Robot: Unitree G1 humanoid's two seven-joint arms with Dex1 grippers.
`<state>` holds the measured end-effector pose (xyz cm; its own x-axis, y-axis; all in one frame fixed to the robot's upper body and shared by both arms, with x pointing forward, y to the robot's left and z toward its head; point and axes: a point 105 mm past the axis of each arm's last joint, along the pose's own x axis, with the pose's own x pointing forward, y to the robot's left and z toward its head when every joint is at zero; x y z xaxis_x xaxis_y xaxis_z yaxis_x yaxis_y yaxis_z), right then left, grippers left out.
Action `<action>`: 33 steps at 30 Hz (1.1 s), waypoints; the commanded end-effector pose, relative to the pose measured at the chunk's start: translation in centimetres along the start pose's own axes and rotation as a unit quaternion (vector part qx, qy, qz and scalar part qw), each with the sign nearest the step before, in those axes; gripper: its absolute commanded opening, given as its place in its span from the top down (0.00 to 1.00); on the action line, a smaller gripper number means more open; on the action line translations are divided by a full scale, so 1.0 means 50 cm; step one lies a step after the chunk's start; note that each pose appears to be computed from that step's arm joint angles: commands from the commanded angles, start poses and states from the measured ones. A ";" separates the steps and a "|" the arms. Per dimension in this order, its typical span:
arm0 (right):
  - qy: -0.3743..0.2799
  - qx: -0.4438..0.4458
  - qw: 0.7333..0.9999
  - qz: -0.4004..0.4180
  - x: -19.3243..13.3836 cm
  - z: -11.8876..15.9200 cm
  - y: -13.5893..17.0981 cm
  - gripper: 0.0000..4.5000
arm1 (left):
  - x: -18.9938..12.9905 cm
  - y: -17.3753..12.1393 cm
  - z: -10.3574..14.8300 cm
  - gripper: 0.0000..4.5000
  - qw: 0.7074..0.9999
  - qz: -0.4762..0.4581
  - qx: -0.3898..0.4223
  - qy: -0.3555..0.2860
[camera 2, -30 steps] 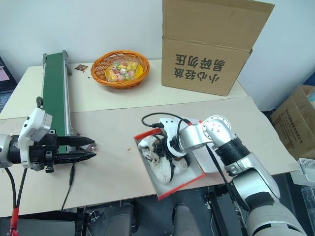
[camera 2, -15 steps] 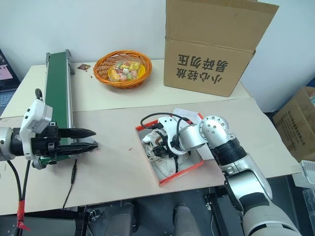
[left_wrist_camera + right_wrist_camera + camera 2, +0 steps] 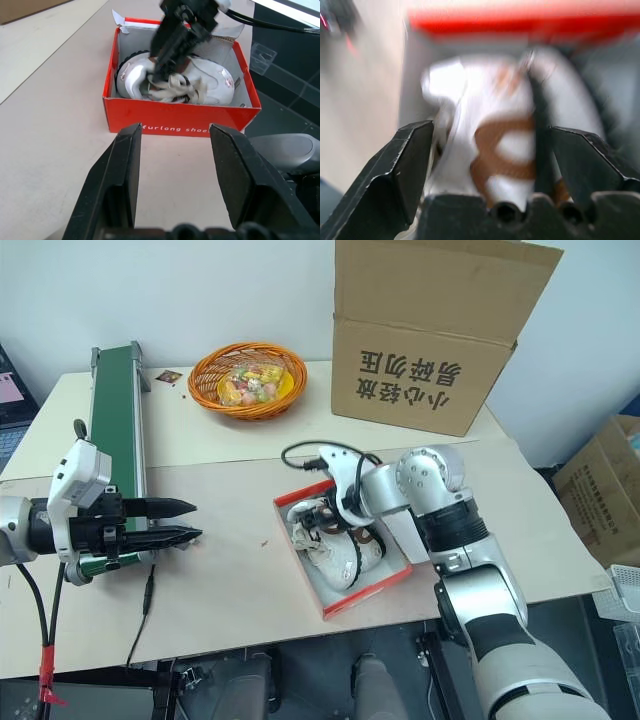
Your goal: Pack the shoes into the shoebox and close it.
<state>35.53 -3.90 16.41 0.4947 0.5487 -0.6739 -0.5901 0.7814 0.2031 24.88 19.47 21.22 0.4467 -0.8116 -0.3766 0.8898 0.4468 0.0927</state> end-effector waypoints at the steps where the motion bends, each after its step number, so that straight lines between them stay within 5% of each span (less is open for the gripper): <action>1: -0.030 -0.019 0.999 0.013 -0.024 0.025 0.012 0.02 | -0.004 -0.001 0.020 0.49 0.999 0.005 0.030 -0.012; 7: -0.030 -0.010 0.999 0.010 -0.038 0.011 0.000 0.02 | 0.001 -0.001 0.023 0.49 0.999 0.004 0.032 -0.016; 11: -0.136 0.040 0.990 -0.023 -0.102 0.064 -0.047 0.02 | 0.019 0.005 0.026 0.49 0.999 0.021 0.024 -0.042; 15: -0.220 0.065 0.972 -0.058 -0.166 0.091 -0.077 0.24 | 0.045 -0.015 0.018 0.49 0.998 0.017 0.010 -0.055; 23: -0.331 0.086 0.934 -0.105 -0.267 0.080 -0.130 0.86 | 0.092 -0.072 -0.017 0.49 0.998 -0.033 -0.011 -0.043; 25: -0.331 0.067 0.933 -0.124 -0.290 0.059 -0.147 0.98 | 0.094 -0.075 -0.022 0.49 0.998 -0.038 -0.010 -0.038; 33: -0.174 -0.020 0.970 -0.166 -0.362 -0.152 -0.211 0.98 | 0.104 -0.066 -0.025 0.49 0.999 -0.042 0.000 -0.031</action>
<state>28.92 -24.33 19.14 0.8280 0.2960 -0.4762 -0.3186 0.9472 0.0348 24.12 14.48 17.16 0.3820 -0.8611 -0.3355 0.9172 0.3978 0.0231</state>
